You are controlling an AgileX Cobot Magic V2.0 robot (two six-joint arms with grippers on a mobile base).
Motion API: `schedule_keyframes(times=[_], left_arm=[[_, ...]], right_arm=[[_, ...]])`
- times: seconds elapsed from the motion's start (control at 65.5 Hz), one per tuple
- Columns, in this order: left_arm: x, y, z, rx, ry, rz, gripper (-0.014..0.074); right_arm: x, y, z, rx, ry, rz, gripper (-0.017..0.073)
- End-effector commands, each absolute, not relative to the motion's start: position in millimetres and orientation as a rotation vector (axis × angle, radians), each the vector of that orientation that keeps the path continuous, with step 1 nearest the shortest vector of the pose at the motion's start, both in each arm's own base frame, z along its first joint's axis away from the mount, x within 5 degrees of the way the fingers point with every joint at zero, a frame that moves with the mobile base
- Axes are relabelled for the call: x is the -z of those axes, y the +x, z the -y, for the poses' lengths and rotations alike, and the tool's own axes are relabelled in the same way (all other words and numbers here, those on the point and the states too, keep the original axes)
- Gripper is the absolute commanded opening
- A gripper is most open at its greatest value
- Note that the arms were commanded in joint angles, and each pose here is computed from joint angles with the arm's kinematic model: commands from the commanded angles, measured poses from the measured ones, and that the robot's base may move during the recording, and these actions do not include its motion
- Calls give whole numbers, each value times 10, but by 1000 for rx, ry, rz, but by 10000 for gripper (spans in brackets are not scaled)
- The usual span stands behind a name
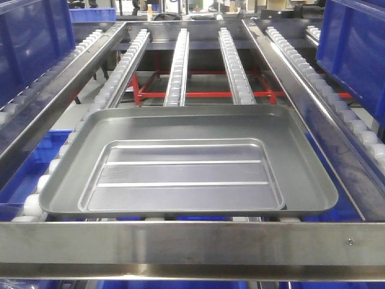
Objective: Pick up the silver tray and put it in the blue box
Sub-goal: 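Move both arms toward the silver tray on the roller shelf, then lower both open grippers onto the tray's side rims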
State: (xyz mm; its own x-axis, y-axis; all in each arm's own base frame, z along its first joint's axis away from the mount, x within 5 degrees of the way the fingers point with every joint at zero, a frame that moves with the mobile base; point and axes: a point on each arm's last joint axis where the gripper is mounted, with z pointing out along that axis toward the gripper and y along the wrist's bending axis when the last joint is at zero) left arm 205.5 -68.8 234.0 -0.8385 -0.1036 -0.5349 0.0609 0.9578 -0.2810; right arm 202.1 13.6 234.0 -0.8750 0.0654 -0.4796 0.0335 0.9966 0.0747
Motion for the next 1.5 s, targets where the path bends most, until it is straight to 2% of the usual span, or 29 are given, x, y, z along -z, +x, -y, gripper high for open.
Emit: schedule_keyframes(times=[0.0,0.061,0.168,0.321,0.443,0.641,0.855,0.916,0.992,1.068,1.145,1.297,1.343,1.48], left_arm=[[-2590,2207,939,442,89,-2433,-95],[-2628,2268,1146,468,152,-2438,-95],[-2600,2435,1390,460,69,-2526,-95],[-2527,2621,1644,286,53,-2600,-95],[-2520,2748,1814,297,47,-2608,-95],[-2445,2833,1888,306,31,-2631,-95],[-2409,2841,1893,296,32,-2643,-95],[-2410,2843,1893,296,33,-2641,-95],[-2411,2844,1894,297,34,-2639,-88],[-2411,2844,1894,297,34,-2639,-55],[-2402,2838,1894,298,25,-2651,46],[-2366,2846,1891,283,25,-2664,287],[-2345,2854,1896,280,25,-2669,306],[-2244,2882,1916,262,28,-2692,286]], right_arm=[[-2489,2203,-296,-157,87,-2590,59],[-2498,2309,-415,-175,116,-2599,59],[-2515,2496,-629,-148,159,-2594,59],[-2550,2721,-967,-147,106,-2574,59],[-2522,2869,-1240,-195,53,-2595,59],[-2414,3076,-1587,-189,-29,-2642,59],[-2282,3138,-1624,-156,-29,-2691,63],[-2283,3139,-1625,-159,-29,-2689,91],[-2285,3136,-1625,-160,-27,-2691,198],[-2285,3135,-1625,-161,-25,-2692,323],[-2284,3133,-1628,-168,-19,-2695,415],[-2283,3137,-1634,-175,-17,-2692,426],[-2277,3141,-1637,-178,-16,-2691,426],[-2273,3148,-1642,-182,-15,-2686,426]])
